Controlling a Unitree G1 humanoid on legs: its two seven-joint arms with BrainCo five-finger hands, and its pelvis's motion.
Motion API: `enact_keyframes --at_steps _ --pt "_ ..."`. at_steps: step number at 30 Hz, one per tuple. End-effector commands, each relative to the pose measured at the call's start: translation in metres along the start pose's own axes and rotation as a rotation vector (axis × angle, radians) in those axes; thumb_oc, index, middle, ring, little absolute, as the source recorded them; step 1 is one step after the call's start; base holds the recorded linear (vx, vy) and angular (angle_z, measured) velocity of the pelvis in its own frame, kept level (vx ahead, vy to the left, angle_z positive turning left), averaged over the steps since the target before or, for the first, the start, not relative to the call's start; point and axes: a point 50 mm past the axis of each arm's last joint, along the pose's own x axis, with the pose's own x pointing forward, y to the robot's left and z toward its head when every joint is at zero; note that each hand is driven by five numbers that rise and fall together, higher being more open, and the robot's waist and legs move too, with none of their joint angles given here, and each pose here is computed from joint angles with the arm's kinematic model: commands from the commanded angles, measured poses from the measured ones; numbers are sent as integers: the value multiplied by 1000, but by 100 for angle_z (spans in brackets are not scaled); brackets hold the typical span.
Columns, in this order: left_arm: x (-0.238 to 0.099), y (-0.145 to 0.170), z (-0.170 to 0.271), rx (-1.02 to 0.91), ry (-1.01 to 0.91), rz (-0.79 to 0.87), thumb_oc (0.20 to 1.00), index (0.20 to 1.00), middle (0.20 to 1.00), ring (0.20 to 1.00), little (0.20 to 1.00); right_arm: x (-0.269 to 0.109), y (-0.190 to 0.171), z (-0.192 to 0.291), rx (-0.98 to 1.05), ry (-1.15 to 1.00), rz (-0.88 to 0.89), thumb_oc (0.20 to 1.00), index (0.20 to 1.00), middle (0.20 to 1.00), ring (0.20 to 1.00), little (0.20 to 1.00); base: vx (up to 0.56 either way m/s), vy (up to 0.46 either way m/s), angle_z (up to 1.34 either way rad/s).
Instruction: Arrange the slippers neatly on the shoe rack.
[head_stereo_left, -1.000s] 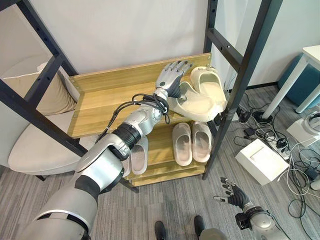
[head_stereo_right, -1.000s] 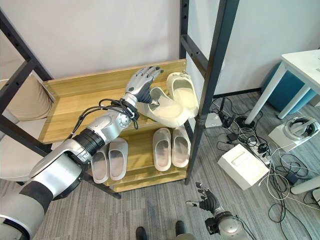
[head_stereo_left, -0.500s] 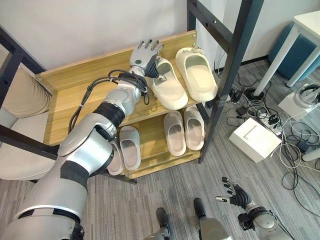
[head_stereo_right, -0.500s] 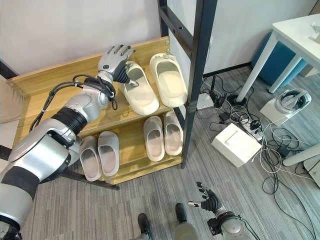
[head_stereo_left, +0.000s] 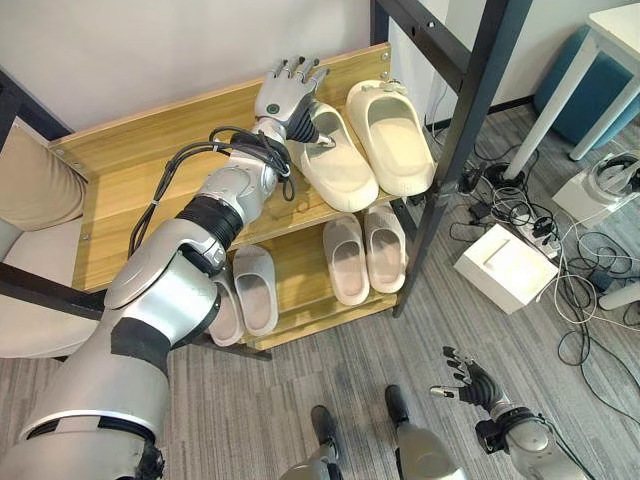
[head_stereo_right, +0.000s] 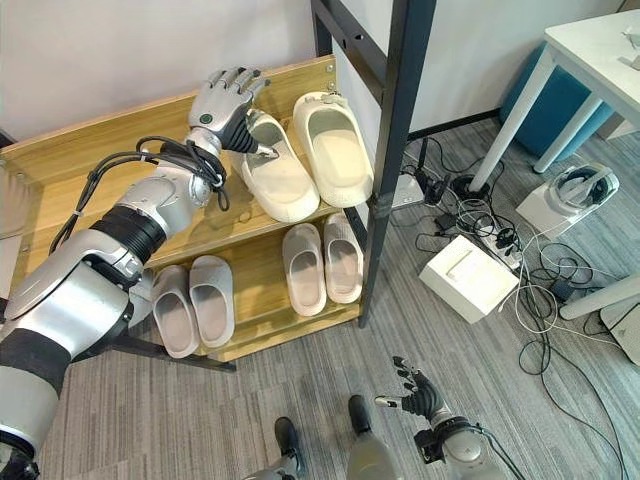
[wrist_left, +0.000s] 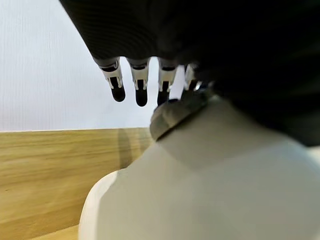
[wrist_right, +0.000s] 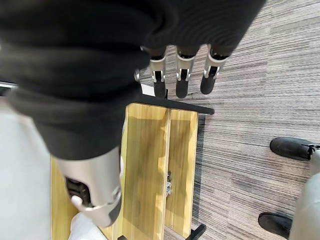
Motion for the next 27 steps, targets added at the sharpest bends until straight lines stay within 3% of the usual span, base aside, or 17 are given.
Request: enact_keyframes --at_steps 1,13,14,16,17,19,21,27 --pt "10 29 -15 -33 74 137 1000 1000 1000 1000 1000 -1 1 12 -10 -86 9 1000 1000 1000 1000 1000 4 5 10" --pt "-4 25 27 -125 -111 186 1000 1000 1000 1000 1000 1 13 2 4 -37 24 1000 1000 1000 1000 1000 0 -6 17" --pt "-13 16 31 -364 -86 179 1000 1000 1000 1000 1000 0 15 -2 13 -21 22 1000 1000 1000 1000 1000 18 -8 5" --pt "-21 6 26 -588 -18 165 1000 1000 1000 1000 1000 -2 18 -6 23 -6 22 1000 1000 1000 1000 1000 14 -1 4" --pt "-30 -7 20 -868 74 163 1000 1000 1000 1000 1000 -3 21 -8 32 3 33 1000 1000 1000 1000 1000 0 0 0" --pt "-39 -22 16 -1035 169 175 1000 1000 1000 1000 1000 -4 26 -9 43 4 43 1000 1000 1000 1000 1000 0 0 0" --pt "-53 -45 17 -1343 305 184 1000 1000 1000 1000 1000 -1 29 -6 49 -8 44 1000 1000 1000 1000 1000 4 -7 2" --pt "-61 -70 23 -1599 407 63 1000 1000 1000 1000 1000 -1 30 -6 38 5 60 1000 1000 1000 1000 1000 12 -3 -3"
